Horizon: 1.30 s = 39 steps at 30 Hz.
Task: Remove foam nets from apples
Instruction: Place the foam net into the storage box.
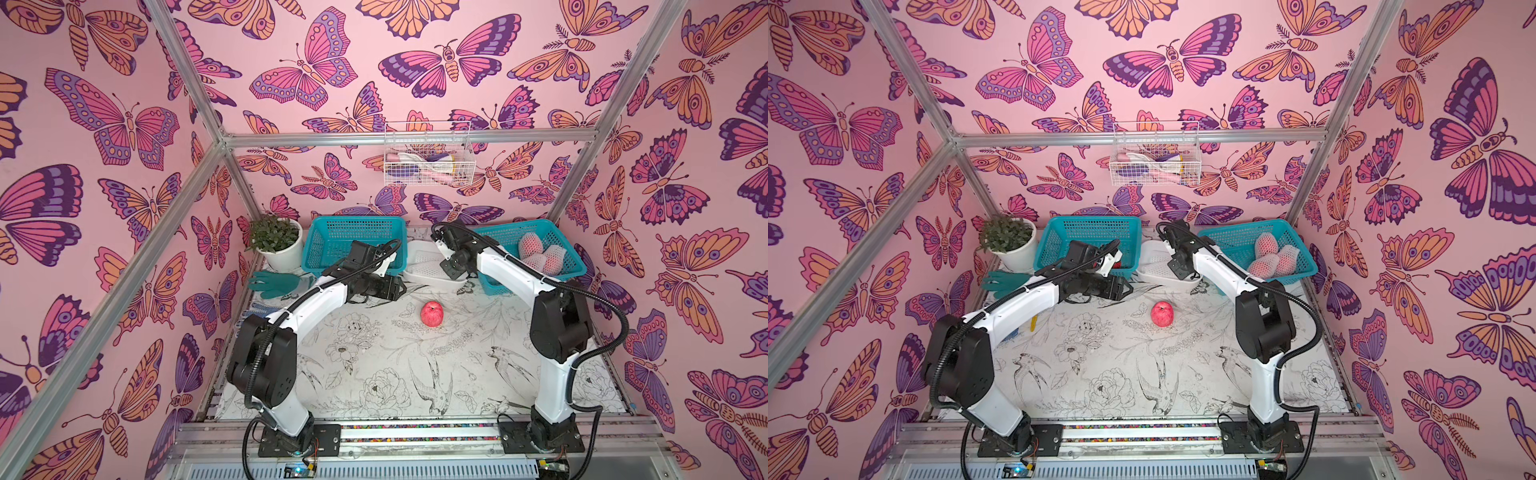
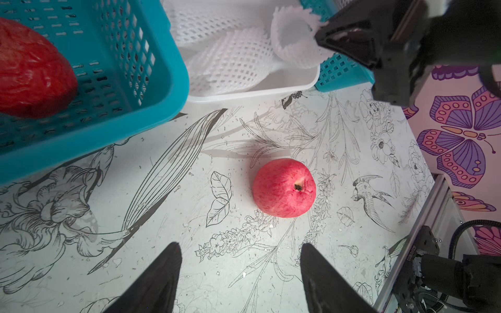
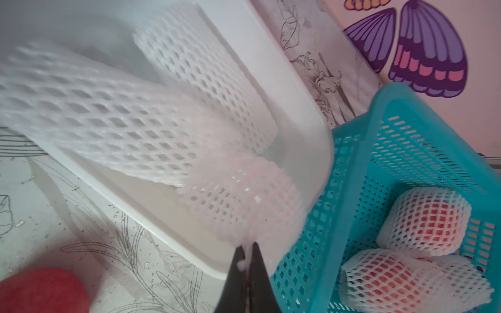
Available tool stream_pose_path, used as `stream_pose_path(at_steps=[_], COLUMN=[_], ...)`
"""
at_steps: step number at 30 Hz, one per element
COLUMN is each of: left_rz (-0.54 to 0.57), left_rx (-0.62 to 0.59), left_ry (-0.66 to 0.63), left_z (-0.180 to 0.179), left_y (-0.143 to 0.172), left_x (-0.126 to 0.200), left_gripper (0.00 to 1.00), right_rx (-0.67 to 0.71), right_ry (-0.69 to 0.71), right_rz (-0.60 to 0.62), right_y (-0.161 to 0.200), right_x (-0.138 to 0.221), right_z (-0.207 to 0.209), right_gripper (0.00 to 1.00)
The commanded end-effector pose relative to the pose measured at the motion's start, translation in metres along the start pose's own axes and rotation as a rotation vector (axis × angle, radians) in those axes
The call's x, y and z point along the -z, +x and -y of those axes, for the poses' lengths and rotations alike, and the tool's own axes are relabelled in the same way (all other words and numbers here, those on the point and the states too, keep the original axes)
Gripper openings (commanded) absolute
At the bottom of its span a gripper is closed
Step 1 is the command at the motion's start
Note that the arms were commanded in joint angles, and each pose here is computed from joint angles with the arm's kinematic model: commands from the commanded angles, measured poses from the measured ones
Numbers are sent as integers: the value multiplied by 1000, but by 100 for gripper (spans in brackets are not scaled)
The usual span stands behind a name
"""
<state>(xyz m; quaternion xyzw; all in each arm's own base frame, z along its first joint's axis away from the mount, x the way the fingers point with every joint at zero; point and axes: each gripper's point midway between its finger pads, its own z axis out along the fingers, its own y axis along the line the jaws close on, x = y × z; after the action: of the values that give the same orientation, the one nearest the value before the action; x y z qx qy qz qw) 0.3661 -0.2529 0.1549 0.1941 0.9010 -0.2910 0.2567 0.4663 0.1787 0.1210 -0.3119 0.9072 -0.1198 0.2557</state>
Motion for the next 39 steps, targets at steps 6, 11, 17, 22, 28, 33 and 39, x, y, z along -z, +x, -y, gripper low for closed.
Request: stream_pose_path(at_steps=[6, 11, 17, 22, 28, 33, 39], left_rz=[-14, -28, -53, -65, -67, -81, -124], left_rx=[-6, -13, -69, -114, -147, -171, -225], left_ry=[28, 26, -36, -63, -86, -92, -91], left_z=[5, 7, 10, 17, 24, 29, 41], left_y=[6, 12, 16, 17, 20, 25, 34], left_x=[5, 5, 3, 5, 8, 8, -4], left_gripper=[70, 70, 73, 78, 83, 85, 86], right_rx=[27, 25, 2, -6, -12, -19, -56], right_ry=[-48, -55, -28, -25, -40, -52, -63], right_rz=[-90, -98, -63, -38, -17, 9, 78], right_y=[19, 22, 15, 12, 14, 16, 10], right_x=[-29, -31, -12, 2, 14, 27, 55], right_z=[-30, -32, -21, -16, -16, -15, -10], right_gripper=[0, 0, 16, 37, 48, 55, 63])
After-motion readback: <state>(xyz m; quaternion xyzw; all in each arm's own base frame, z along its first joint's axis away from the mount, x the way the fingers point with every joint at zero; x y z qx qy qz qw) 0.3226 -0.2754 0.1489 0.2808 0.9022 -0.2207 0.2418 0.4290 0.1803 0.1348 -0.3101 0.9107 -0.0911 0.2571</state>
